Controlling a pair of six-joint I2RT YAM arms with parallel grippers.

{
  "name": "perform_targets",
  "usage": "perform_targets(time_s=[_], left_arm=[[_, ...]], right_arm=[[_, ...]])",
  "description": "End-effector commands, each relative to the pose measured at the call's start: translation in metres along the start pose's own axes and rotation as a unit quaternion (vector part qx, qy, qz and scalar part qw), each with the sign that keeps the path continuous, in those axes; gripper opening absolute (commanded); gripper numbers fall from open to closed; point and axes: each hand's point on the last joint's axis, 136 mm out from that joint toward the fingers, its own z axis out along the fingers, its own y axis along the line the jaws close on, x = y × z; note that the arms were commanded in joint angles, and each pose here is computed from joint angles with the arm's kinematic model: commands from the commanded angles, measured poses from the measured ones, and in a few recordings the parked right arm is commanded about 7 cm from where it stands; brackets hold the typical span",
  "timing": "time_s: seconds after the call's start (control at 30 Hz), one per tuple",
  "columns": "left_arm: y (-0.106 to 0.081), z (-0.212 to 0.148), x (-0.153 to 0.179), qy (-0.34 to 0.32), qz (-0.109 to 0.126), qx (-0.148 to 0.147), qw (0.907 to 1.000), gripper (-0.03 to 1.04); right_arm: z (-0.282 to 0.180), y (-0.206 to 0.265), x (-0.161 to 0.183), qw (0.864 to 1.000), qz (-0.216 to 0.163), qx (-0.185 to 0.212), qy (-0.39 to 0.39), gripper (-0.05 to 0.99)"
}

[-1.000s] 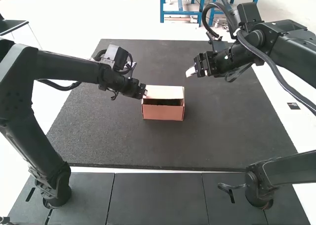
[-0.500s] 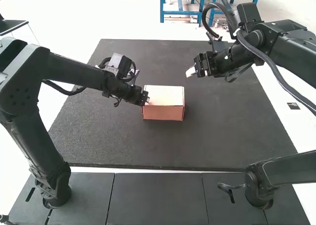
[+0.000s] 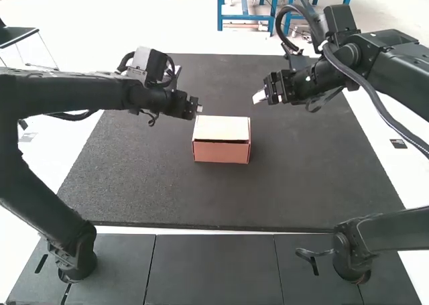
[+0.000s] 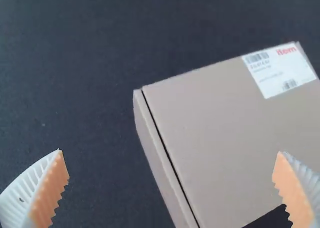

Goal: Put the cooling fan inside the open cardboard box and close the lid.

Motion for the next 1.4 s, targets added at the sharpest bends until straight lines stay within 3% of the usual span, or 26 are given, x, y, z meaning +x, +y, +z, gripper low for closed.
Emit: perform_targets(time_s=[0.0,0.07,0.23,0.43,0.6,0.8,0.93,1.07,1.2,1.37], left_arm=[[0.005,-0.025,-0.028,-0.045,-0.008,-0.006,0.9989,0.96],[0.008,-0.035,-0.033,-0.062,-0.010,-0.009,0.9980,0.96],[0.012,-0.066,-0.052,-0.132,-0.007,-0.011,0.9912,0.96],[0.017,-0.105,-0.059,-0.214,0.024,-0.027,0.9761,0.96],[0.038,-0.128,-0.057,-0.271,0.020,-0.047,0.9614,0.96],[0.066,-0.142,-0.034,-0.306,0.010,-0.082,0.9485,0.96],[0.077,-0.147,-0.019,-0.326,0.008,-0.084,0.9414,0.96],[0.089,-0.149,-0.001,-0.330,-0.022,-0.083,0.9401,0.96],[0.099,-0.157,0.015,-0.360,-0.019,-0.103,0.9271,0.96],[0.099,-0.157,0.030,-0.370,-0.019,-0.107,0.9228,0.96]], right_arm=[[-0.013,-0.003,-0.008,0.999,0.006,0.018,-0.033,0.82],[-0.015,-0.008,-0.017,0.998,0.014,0.034,-0.054,0.89],[-0.020,-0.019,-0.030,0.993,0.008,0.065,-0.099,0.90],[-0.024,-0.042,-0.035,0.981,0.009,0.123,-0.148,0.91],[-0.031,-0.060,-0.037,0.966,0.011,0.144,-0.212,0.91],[-0.035,-0.097,-0.019,0.946,0.021,0.189,-0.262,0.90],[-0.036,-0.126,0.000,0.935,0.038,0.217,-0.277,0.86],[-0.041,-0.144,0.017,0.926,0.047,0.231,-0.295,0.86],[-0.047,-0.158,0.033,0.910,0.030,0.260,-0.322,0.91],[-0.046,-0.139,0.045,0.898,0.003,0.253,-0.360,0.91]])
